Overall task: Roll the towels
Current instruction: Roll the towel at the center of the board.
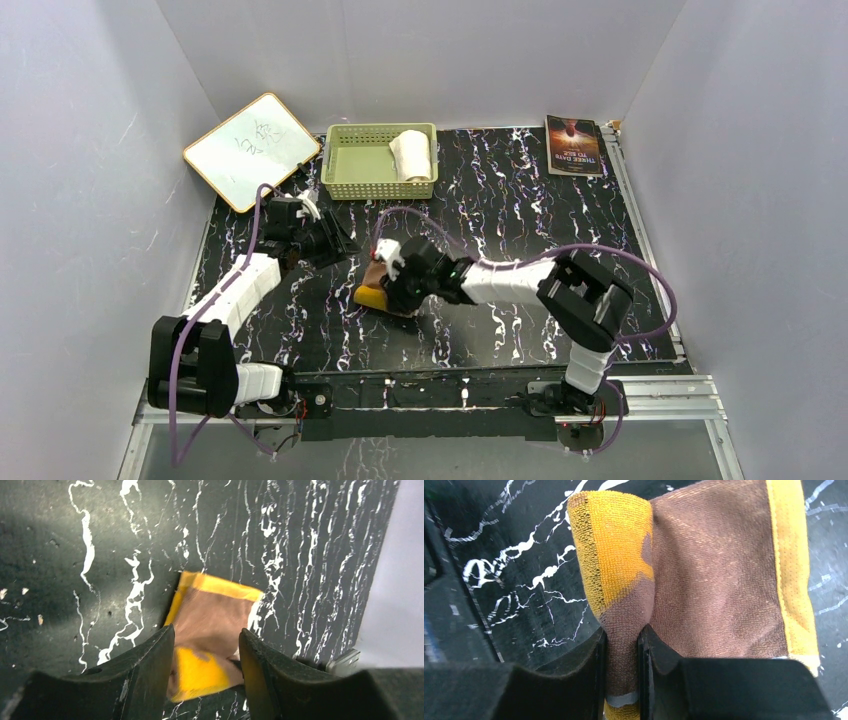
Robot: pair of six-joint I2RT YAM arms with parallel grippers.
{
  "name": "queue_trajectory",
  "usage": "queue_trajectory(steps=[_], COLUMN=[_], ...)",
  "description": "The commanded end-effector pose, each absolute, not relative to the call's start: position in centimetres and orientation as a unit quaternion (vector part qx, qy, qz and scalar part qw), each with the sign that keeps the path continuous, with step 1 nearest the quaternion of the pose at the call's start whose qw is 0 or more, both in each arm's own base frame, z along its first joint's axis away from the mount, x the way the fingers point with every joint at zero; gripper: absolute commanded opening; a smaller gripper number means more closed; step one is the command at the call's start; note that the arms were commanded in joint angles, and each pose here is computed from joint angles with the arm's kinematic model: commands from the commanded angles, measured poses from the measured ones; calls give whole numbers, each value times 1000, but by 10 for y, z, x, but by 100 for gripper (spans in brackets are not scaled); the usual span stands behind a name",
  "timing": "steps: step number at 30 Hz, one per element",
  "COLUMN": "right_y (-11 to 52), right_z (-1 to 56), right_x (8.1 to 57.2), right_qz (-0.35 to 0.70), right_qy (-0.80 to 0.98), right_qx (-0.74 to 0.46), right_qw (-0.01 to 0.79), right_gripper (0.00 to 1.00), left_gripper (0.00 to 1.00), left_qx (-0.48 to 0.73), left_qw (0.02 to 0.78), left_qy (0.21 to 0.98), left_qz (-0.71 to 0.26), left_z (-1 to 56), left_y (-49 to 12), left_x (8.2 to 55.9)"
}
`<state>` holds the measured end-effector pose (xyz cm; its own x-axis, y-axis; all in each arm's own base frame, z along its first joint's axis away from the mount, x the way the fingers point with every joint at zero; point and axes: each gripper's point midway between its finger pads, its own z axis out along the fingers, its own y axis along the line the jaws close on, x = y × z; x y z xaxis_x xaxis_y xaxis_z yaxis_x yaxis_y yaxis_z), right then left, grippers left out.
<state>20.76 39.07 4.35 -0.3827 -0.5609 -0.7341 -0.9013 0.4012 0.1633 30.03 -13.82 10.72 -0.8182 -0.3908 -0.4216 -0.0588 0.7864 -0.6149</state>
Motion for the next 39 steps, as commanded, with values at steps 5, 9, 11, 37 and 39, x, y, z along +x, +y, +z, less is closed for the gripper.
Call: queue_trajectory(steps=[5, 9, 11, 37, 39], right_y=[396, 397, 393, 360, 359], right_z=[59, 53, 49, -31, -32], right_x=[197, 202, 210, 237, 240], right_qz=[495, 533, 542, 464, 454], right_qy=[785, 788, 794, 878, 883], right_qx=[-354, -304, -273, -104, -108], right_qw=[116, 42, 25, -62, -51], right_gripper=[9, 11, 11, 12, 15], left_gripper=[50, 51, 51, 8, 8], left_qx=[-128, -113, -107, -124, -143], left_qw=[246, 237, 234, 142, 145], left_qy=[915, 911, 908, 852, 850], left_qz=[-292, -318, -330, -488, -486], left_z=[100, 103, 106, 74, 64], left_y=[-133, -142, -146, -195, -195], left_x=[280, 278, 276, 250, 255])
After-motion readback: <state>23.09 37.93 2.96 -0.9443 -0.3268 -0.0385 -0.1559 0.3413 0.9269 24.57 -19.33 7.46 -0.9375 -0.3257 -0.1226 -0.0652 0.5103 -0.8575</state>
